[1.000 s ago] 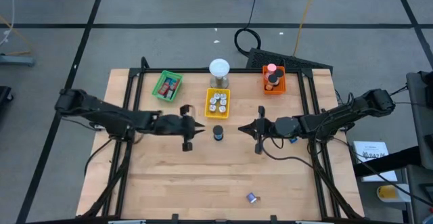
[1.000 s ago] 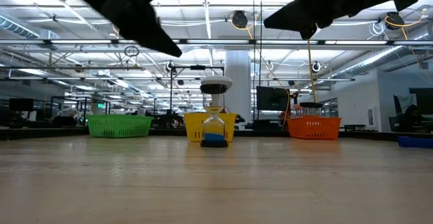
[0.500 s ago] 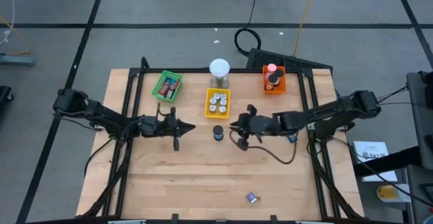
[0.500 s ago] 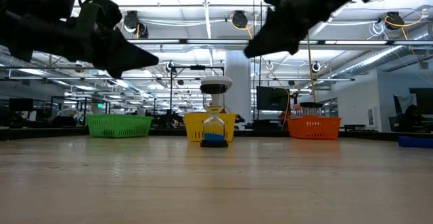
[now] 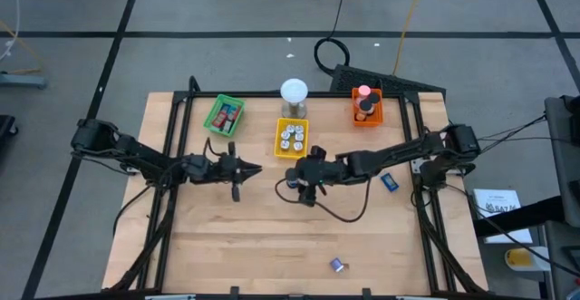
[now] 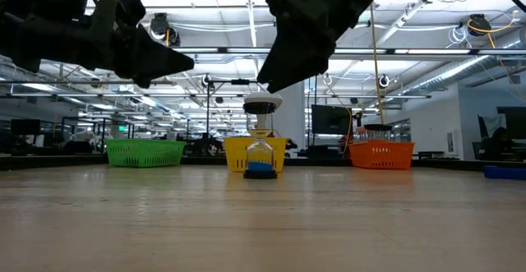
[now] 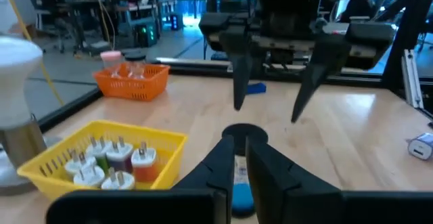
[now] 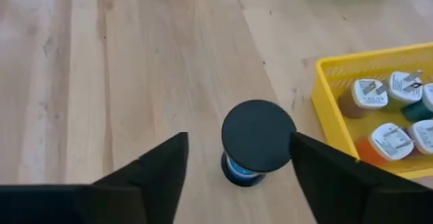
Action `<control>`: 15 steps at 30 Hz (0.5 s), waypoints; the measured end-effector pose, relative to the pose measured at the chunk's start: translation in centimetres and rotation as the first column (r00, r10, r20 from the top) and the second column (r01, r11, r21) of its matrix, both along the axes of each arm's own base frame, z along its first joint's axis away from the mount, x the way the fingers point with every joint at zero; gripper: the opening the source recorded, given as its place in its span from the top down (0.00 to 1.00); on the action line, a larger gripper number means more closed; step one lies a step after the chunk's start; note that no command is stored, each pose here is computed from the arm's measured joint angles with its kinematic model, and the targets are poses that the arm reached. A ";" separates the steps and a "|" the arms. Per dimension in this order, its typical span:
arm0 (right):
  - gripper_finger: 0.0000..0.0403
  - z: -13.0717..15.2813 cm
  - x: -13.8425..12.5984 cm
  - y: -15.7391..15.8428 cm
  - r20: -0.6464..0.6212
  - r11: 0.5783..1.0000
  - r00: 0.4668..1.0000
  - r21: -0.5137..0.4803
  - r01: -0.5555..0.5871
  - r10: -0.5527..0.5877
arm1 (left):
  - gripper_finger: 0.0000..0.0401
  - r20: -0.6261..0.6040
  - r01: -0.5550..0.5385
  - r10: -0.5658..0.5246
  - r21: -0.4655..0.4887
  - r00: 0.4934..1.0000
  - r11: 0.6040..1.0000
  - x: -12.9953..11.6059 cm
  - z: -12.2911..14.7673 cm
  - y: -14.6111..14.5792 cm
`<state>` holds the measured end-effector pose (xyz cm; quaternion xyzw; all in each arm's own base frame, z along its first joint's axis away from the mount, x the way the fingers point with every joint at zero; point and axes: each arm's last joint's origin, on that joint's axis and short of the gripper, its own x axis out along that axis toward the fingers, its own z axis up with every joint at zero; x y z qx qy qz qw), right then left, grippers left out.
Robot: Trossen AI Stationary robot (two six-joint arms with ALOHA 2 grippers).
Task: Pick & Place Office items
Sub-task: Put the black blue hourglass into the orange bin
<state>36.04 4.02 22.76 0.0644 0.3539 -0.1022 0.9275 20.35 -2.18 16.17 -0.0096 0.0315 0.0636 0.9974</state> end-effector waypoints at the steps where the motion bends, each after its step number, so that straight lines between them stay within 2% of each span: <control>1: 0.34 0.0 0.0 0.0 0.002 1.000 1.000 -0.009 0.010 -0.010 | 0.89 0.008 0.000 0.000 0.006 1.000 1.000 0.0 0.1 0.0; 4: 0.27 -0.1 0.3 -0.3 0.019 0.997 0.998 -0.045 0.065 -0.064 | 0.89 0.048 -0.015 0.014 0.023 0.999 1.000 0.0 0.5 0.0; 8: 0.20 -0.2 0.3 -0.5 0.025 0.994 0.995 -0.046 0.098 -0.097 | 0.88 0.063 -0.031 0.029 0.037 0.998 0.999 0.0 0.7 0.2; 15: 0.16 -2.4 1.2 -0.3 -0.007 0.994 0.995 -0.044 0.101 -0.102 | 0.88 0.055 -0.038 0.036 0.024 0.998 0.999 0.0 0.6 0.3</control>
